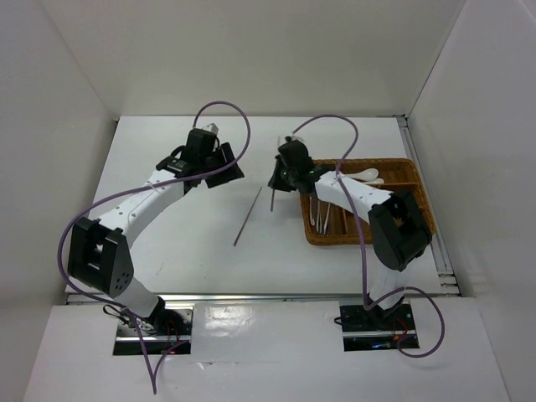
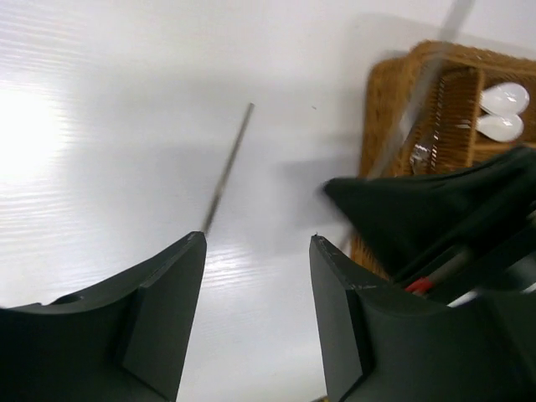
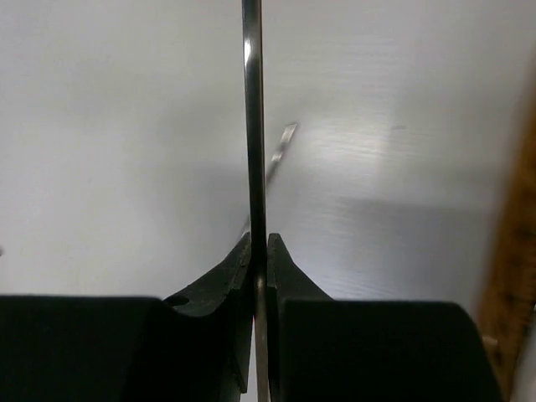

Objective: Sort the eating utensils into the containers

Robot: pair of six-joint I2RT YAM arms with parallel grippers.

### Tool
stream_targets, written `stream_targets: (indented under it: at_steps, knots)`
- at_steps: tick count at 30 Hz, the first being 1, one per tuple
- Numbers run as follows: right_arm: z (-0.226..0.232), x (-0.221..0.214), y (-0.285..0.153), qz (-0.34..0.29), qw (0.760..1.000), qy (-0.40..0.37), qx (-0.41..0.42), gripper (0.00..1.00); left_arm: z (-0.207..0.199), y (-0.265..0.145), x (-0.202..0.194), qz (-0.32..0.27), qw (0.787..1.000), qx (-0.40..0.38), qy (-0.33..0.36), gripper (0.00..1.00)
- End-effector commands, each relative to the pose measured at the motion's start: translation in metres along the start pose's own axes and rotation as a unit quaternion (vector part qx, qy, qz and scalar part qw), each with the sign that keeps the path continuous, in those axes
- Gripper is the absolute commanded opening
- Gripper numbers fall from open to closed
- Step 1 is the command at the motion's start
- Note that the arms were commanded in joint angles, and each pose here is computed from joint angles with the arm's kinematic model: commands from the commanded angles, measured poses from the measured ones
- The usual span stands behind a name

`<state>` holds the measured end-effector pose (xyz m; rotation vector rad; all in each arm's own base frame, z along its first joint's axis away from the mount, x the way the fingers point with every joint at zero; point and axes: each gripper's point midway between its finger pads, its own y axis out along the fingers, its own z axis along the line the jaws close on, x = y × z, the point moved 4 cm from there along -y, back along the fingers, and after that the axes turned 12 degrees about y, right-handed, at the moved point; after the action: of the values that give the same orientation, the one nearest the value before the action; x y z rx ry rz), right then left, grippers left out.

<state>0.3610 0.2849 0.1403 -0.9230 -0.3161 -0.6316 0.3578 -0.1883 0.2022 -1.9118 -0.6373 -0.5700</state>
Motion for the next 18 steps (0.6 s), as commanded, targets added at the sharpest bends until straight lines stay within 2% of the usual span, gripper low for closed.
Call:
stream_targets:
  at_steps: [1,3,7,9,11,15,18]
  knots:
    - [-0.035,0.067,-0.041,-0.127,0.979,0.122,-0.1,0.0,0.016,-0.026,0.023,-0.054,0.997,0.048,0.011,0.68]
    - [-0.06,0.082,-0.059,-0.153,0.964,0.173,-0.132,0.0,0.025,-0.026,0.018,-0.049,0.997,0.057,0.01,0.68]
    - [-0.132,0.103,-0.102,-0.22,0.9,0.298,-0.231,0.0,0.037,-0.023,0.013,-0.041,0.997,0.068,0.003,0.68]
    - [-0.148,0.108,-0.125,-0.261,0.862,0.354,-0.252,0.0,0.039,-0.022,0.009,-0.036,0.997,0.071,0.003,0.68]
    - [-0.177,0.096,-0.142,-0.272,0.824,0.4,-0.295,0.0,0.038,-0.02,0.007,-0.034,0.997,0.066,0.003,0.68]
    - [-0.212,0.073,-0.166,-0.265,0.788,0.446,-0.331,0.0,0.04,-0.017,0.005,-0.029,0.997,0.068,0.002,0.68]
    - [-0.234,0.046,-0.177,-0.252,0.746,0.491,-0.372,0.0,0.042,-0.011,0.002,-0.02,0.997,0.072,0.006,0.68]
